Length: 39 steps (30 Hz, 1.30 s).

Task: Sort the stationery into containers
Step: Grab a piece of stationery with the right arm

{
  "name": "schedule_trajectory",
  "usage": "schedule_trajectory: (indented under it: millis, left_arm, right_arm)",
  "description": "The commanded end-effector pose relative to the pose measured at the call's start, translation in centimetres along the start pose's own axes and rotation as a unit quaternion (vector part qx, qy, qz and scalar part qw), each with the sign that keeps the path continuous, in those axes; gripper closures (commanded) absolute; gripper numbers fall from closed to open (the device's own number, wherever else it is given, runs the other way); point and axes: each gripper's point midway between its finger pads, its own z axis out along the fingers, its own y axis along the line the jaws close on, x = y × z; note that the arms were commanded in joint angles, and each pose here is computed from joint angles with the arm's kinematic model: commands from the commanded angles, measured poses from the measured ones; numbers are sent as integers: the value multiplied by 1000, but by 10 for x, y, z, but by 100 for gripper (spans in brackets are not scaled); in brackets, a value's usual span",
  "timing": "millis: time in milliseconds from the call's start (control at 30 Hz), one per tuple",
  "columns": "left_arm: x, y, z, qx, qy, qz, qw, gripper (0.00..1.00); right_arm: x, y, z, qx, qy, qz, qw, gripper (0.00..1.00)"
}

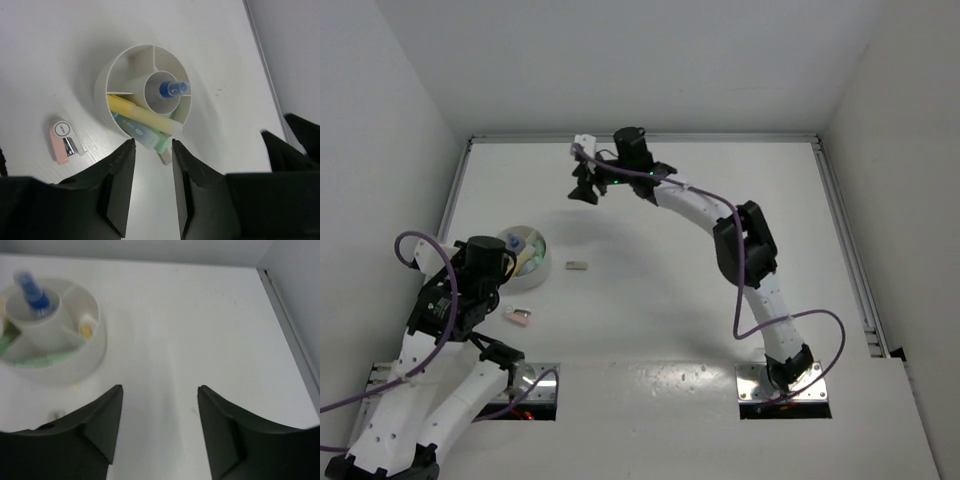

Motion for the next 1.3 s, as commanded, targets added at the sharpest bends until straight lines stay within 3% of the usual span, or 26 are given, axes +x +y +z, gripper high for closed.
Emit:
schedule_trajectory:
  millis: [0, 33, 100, 167, 267, 367, 900, 1133, 1200, 1267]
  left_arm:
    - [2, 13, 7, -39, -9, -9, 999, 60]
    - [6, 17, 13, -59, -11, 2, 998, 60]
    - [8, 16, 15, -70, -9, 6, 998, 53]
    - [7, 7, 18, -57, -11, 0, 998, 42]
    - [7, 1, 18, -47, -13, -3, 999, 26]
    - [7, -1, 20, -45, -13, 1, 999, 20]
    - [7, 5, 15, -32, -11, 4, 999, 20]
    - [6, 7, 14, -32, -11, 4, 999, 20]
    - [5, 7, 13, -29, -12, 1, 1000, 20]
    - [5, 7, 13, -29, -12, 1, 1000, 20]
  right_arm:
    - [21, 38, -52, -117, 81, -26, 989, 36]
    - [32, 46, -57, -136, 100, -46, 985, 35]
    - [63, 72, -68, -161, 151, -4, 975, 35]
    - [69, 83, -72, -173, 170, 13, 970, 41]
    - [82, 104, -66, -194, 195, 40, 960, 43]
    - [90, 121, -56, -205, 212, 40, 955, 41]
    - [135, 118, -8, -114, 279, 48, 952, 42]
    - [142, 133, -4, -130, 284, 51, 949, 43]
    - [140, 137, -1, -133, 280, 46, 950, 48]
    - [143, 139, -2, -135, 284, 49, 948, 61]
